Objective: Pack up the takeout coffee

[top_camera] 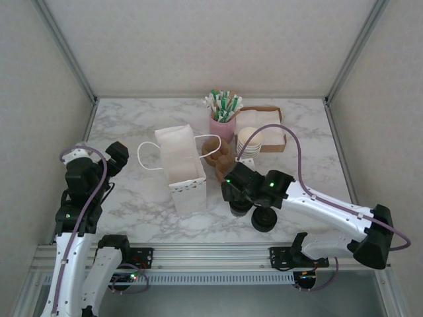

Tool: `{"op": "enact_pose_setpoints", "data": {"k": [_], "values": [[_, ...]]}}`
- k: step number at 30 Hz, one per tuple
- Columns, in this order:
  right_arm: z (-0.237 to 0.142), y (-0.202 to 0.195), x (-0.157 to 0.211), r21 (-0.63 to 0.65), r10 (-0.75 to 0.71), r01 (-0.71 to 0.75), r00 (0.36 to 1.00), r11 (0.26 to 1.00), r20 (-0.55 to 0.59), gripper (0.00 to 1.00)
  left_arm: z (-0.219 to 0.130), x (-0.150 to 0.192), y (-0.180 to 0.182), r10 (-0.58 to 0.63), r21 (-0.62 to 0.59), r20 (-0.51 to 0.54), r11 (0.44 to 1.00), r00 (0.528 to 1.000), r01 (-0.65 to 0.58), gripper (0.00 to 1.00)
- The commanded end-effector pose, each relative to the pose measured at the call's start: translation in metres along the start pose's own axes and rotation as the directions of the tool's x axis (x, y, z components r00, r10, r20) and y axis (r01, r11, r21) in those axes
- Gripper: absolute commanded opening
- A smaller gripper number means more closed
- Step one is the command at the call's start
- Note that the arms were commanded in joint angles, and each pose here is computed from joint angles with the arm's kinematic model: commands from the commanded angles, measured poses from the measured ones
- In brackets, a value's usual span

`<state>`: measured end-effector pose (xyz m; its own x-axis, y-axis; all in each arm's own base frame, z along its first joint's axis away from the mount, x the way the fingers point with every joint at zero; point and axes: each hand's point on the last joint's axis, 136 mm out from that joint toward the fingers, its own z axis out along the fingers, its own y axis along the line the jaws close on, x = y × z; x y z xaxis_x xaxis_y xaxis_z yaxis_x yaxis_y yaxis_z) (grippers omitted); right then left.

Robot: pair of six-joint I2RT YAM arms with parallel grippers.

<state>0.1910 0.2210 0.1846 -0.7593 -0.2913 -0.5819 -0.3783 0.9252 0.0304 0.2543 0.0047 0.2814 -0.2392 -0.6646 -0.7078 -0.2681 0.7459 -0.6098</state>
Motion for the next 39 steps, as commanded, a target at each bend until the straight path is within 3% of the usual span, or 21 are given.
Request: {"op": "enact_pose_setpoints", "data": {"k": [1,4,6,8,10,13,18,27,39], "values": [[-0.019,0.012,-0.008,-0.113,-0.254,0.263,0.963,0.958,0.09,0.92,0.001,0.002,0.006,-0.011,-0.011,0.002,1.0,1.0,0.011,1.0],[-0.025,0.012,0.004,-0.151,-0.372,0.394,0.915,0.907,0.154,0.95,0.0,0.002,0.005,-0.011,-0.009,0.005,1.0,1.0,0.011,1.0],[-0.029,0.016,0.028,-0.22,-0.517,0.545,0.838,0.809,0.174,0.99,0.0,0.002,0.005,-0.013,-0.009,0.006,1.0,1.0,0.013,1.0],[-0.031,0.01,0.037,-0.203,-0.61,0.642,0.766,0.739,0.204,0.99,0.0,0.002,0.004,-0.014,-0.004,0.005,1.0,1.0,0.014,1.0],[-0.032,0.001,0.036,-0.152,-0.641,0.677,0.733,0.72,0.228,0.98,0.0,0.002,0.005,-0.015,-0.005,0.004,1.0,1.0,0.015,1.0],[-0.034,0.007,0.042,-0.192,-0.667,0.719,0.693,0.668,0.274,0.94,0.0,0.002,0.004,-0.019,-0.001,0.002,1.0,1.0,0.019,1.0],[-0.018,0.003,0.049,-0.259,-0.657,0.702,0.712,0.663,0.246,0.87,0.0,0.003,0.003,-0.023,0.003,0.001,1.0,1.0,0.023,1.0],[-0.005,0.003,0.037,-0.317,-0.6,0.641,0.767,0.699,0.227,0.89,-0.003,0.003,0.0,-0.024,0.02,-0.001,1.0,1.0,0.024,1.0],[0.015,0.001,0.034,-0.294,-0.629,0.65,0.758,0.701,0.175,0.92,0.0,0.005,0.0,-0.021,0.021,-0.016,1.0,1.0,0.022,1.0]]}}
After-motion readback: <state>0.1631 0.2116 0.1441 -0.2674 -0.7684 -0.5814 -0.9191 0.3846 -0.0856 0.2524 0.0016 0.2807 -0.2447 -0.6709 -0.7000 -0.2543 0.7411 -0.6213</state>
